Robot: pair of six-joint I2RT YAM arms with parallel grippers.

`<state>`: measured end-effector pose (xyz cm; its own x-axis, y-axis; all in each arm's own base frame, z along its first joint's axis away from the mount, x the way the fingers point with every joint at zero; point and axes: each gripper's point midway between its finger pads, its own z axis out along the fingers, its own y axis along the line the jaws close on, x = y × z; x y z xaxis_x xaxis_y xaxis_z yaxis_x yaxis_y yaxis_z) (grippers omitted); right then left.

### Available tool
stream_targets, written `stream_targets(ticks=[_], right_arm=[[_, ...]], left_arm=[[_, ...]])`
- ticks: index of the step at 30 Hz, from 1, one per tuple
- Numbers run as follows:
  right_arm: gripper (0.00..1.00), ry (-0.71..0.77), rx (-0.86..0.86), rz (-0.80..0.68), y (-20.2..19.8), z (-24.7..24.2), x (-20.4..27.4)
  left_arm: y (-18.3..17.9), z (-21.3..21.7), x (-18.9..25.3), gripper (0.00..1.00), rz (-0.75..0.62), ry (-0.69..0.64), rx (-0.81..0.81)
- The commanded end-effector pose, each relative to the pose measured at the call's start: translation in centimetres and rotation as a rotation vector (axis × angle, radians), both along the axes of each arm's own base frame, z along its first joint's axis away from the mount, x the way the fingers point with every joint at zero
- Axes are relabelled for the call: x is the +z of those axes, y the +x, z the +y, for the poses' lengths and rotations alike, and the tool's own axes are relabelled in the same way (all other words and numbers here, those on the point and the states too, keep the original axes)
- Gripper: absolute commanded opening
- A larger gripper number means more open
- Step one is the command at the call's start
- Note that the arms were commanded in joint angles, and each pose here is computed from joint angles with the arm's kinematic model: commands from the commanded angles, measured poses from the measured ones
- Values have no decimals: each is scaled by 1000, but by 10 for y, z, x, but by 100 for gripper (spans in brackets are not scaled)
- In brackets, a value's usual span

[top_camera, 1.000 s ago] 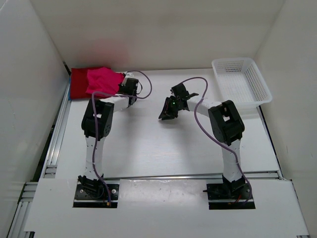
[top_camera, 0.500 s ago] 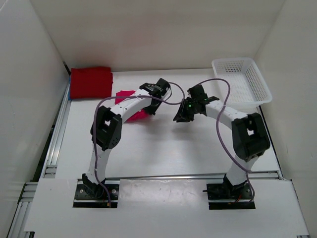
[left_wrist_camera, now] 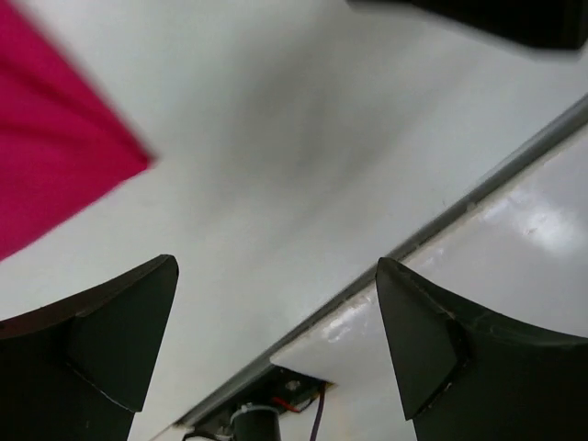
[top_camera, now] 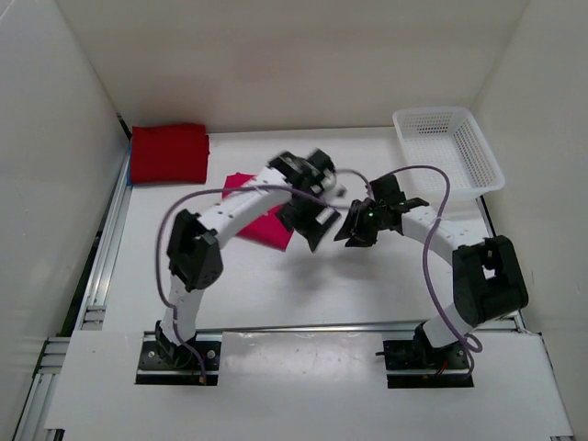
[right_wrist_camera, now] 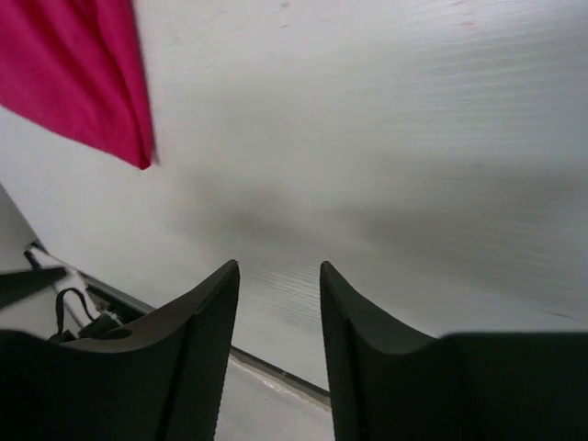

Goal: Fold and stack the t-shirts
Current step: Fold the long partially folded tshirt into a neat square

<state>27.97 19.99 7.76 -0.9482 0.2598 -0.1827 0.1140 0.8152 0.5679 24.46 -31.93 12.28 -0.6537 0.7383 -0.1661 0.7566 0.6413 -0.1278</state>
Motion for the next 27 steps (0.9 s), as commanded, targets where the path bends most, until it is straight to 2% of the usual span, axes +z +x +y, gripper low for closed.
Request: stream_targets(ticks=[1, 3, 4, 5, 6, 9, 11, 14, 16, 21, 27], right_arm=[[48, 125, 98, -65, 0, 46, 21], [51, 140, 104, -74, 7, 63, 25], [53, 129, 116, -48, 7, 74, 16], [53, 147, 111, -80, 20, 85, 27], [54, 153, 83, -77, 28, 94, 29], [54, 144, 96, -41, 37, 135, 17], [54, 125, 85, -15, 39, 151, 11], [54, 119, 28, 80, 36, 169, -9], [54, 85, -25, 153, 30, 164, -27], [55, 11, 11, 187, 6, 167, -46], [55, -26, 5, 267, 1, 173, -68]], left_arm=[[73, 75, 104, 100, -216, -215, 246], [105, 113, 119, 100, -309, -262, 367], [125, 153, 123, 100, -355, -267, 473], [121, 176, 121, 100, -378, -269, 521], [136, 194, 125, 100, -460, -275, 571], [143, 261, 109, 100, -538, -174, 734], [149, 298, 101, 100, -559, -154, 826], [140, 338, 71, 100, -496, -103, 929], [135, 346, 58, 100, -454, -103, 953], [118, 349, 21, 100, -348, -73, 972], [111, 345, 5, 100, -308, -59, 963]])
